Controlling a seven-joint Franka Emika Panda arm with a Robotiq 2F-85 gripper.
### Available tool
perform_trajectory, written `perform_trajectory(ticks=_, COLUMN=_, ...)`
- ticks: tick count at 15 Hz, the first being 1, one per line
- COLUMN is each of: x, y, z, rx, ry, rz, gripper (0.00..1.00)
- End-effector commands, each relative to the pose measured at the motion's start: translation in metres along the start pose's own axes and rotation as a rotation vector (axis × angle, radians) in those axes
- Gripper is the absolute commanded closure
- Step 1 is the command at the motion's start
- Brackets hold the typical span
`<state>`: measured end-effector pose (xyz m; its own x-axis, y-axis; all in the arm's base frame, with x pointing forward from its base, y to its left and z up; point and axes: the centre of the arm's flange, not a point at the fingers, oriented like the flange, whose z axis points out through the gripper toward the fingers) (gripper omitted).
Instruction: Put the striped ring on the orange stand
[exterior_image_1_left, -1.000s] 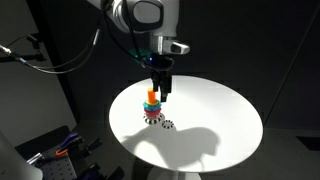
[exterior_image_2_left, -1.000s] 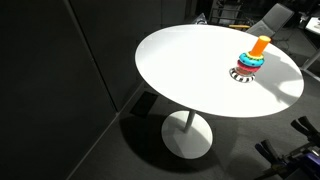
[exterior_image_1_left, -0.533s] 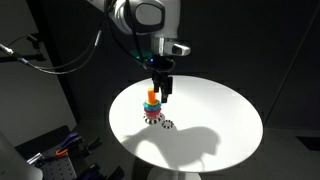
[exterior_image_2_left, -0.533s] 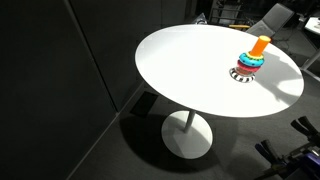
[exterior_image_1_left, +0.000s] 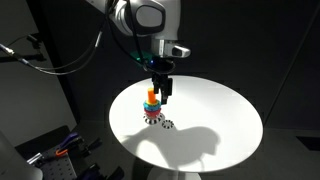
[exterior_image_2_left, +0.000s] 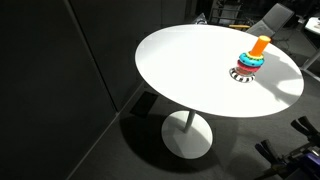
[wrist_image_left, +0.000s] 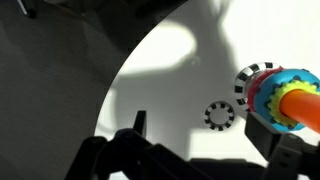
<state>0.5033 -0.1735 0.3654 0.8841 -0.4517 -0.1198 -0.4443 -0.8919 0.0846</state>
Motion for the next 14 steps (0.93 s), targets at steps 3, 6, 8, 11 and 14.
perform_trajectory(ticks=3, x=0.015, y=0.0, z=0.025, rx=-0.016, ry=-0.016, rz=0.022, gripper=0.0)
perform_trajectory(ticks=6, x=0.024, y=0.0, z=0.038, rx=-0.022, ry=-0.014, rz=0.039, gripper=0.0)
perform_trajectory(ticks=8, x=0.029, y=0.0, z=0.046, rx=-0.025, ry=-0.003, rz=0.054, gripper=0.0)
perform_trajectory(ticks=11, x=0.038, y=-0.003, z=0.058, rx=-0.032, ry=0.021, rz=0.081, gripper=0.0)
perform_trajectory(ticks=14, x=0.046, y=-0.009, z=0.069, rx=-0.033, ry=0.043, rz=0.107, gripper=0.0)
